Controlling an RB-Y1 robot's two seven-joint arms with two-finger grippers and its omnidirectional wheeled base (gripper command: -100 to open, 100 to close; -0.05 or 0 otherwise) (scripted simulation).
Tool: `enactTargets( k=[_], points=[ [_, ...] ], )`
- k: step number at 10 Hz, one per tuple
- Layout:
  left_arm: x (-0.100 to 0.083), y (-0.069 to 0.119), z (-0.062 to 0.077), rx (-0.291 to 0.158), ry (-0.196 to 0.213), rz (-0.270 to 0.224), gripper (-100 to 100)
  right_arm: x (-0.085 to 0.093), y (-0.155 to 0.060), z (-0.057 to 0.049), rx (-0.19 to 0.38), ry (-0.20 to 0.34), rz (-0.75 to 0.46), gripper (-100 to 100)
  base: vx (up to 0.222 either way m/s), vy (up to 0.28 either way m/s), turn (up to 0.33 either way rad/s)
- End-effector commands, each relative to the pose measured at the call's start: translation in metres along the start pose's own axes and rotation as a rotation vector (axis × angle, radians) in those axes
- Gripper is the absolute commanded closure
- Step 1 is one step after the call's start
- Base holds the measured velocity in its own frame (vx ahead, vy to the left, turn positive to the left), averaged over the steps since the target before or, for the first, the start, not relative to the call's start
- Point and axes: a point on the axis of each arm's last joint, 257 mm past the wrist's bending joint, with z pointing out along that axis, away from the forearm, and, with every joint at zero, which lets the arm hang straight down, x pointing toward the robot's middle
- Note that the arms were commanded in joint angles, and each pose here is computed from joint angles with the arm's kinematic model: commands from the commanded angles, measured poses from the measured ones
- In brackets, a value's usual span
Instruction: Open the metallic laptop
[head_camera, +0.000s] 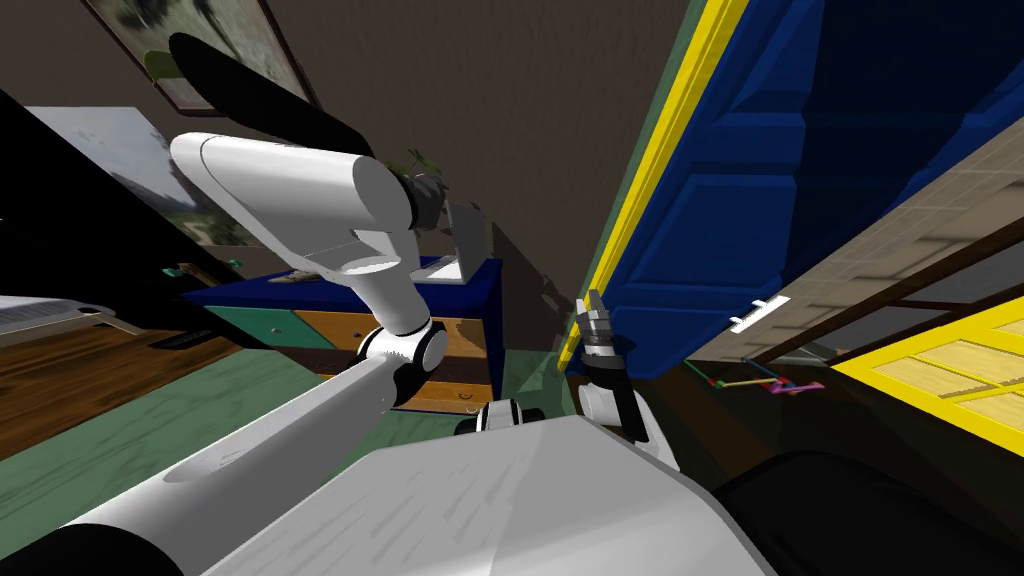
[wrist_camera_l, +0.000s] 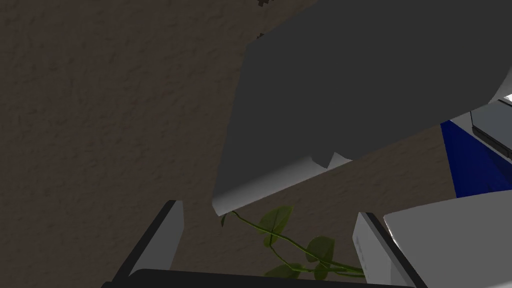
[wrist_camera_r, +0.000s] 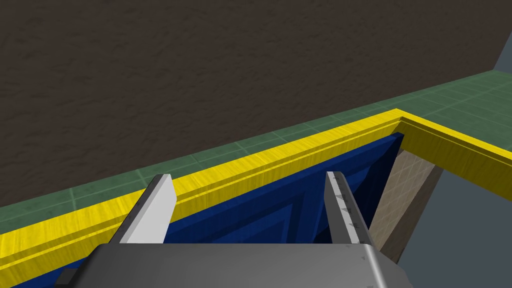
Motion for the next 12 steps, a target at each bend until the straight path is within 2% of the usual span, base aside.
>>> enactTargets(
  k=[1, 4, 5, 6, 12],
  points=[
    [0.016, -0.007, -0.005, -0.010, 0.048, -0.001, -100, 0.000, 0.000, 0.000, 0.000, 0.000, 0.000, 0, 0.008, -0.001, 0.007],
    [0.010, -0.009, -0.006, -0.009, 0.037, 0.000, -100, 0.000, 0.000, 0.000, 0.000, 0.000, 0.000, 0, 0.032, -0.009, -0.006],
    [0.010, -0.009, -0.006, -0.010, 0.037, 0.000, 100, 0.000, 0.000, 0.000, 0.000, 0.000, 0.000, 0, 0.000, 0.000, 0.000],
    [0.005, -0.004, -0.006, -0.017, 0.039, -0.078, 100, 0.000, 0.000, 0.000, 0.000, 0.000, 0.000, 0, -0.001, 0.034, -0.037],
    [-0.009, 0.015, -0.006, -0.042, 0.044, -0.312, 100, 0.000, 0.000, 0.000, 0.000, 0.000, 0.000, 0, 0.000, 0.058, -0.011]
  ],
)
